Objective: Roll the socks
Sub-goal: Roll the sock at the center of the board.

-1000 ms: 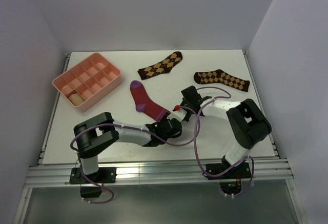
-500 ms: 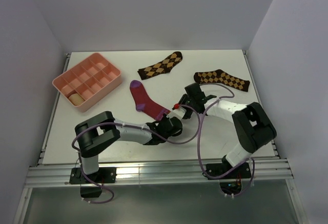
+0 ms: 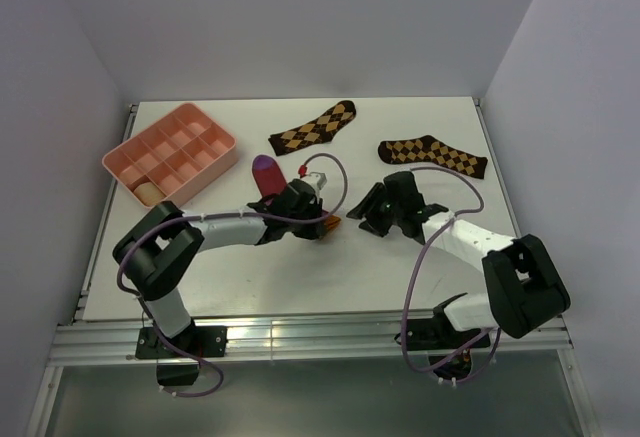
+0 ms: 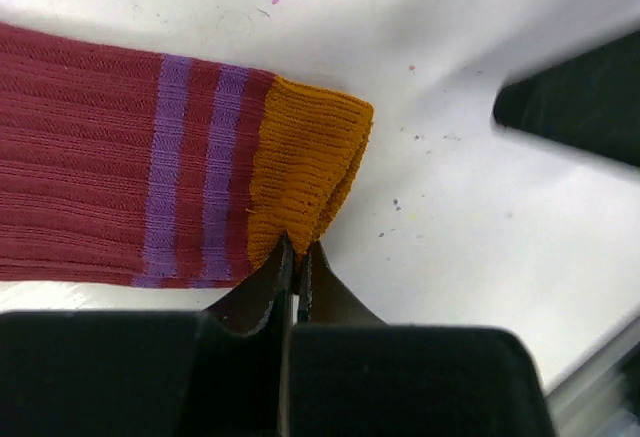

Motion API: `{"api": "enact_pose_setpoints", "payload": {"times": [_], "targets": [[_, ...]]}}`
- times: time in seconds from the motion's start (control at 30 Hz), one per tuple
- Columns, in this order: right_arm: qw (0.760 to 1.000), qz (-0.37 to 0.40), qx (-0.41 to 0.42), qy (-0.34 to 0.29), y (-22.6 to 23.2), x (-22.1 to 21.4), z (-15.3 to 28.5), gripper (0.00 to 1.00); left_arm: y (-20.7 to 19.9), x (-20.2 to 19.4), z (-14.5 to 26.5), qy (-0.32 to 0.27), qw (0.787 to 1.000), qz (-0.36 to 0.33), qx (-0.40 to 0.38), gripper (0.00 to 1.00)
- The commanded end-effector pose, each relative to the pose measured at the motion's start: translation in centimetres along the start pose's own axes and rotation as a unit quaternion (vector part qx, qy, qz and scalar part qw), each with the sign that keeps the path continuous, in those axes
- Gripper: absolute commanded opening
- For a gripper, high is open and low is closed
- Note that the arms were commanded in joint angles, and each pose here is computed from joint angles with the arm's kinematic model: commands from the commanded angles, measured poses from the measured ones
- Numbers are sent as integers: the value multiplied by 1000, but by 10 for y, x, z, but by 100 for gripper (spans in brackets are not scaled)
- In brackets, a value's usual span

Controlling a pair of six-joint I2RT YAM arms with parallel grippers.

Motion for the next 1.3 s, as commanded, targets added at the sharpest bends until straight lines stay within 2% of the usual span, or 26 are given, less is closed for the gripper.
{"api": "enact_pose_setpoints", "payload": {"times": [0.0, 0.07, 0.2, 0.53, 0.77, 1.27], "targets": [[999, 3, 37, -22, 1, -4, 2, 56, -10, 10, 14, 34, 992, 89, -80, 0], [998, 6, 55, -29, -1, -9, -1, 56, -12, 14, 16, 44, 984, 132, -113, 0], [998, 16, 62, -21, -3, -21, -11, 52, 8, 23, 16, 51, 968, 211, -124, 0], [995, 44, 88, 3, 12, -30, -38, 44, 34, 31, 27, 38, 931, 336, -138, 0], [994, 60, 93, 24, 19, -39, -55, 42, 43, 31, 24, 47, 913, 377, -145, 0], [990, 60, 125, 16, 37, -31, -73, 42, 48, 30, 21, 58, 906, 397, -135, 0]]}}
Point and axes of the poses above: each gripper's point midway between its finger pads, its own z axis back along the fingers, its own y axis along the line the jaws close on, x = y × z, the point moved 7 cm from there along z, back along the fingers, and after that the axes turned 12 degrees about z, right-handed, at the moved point
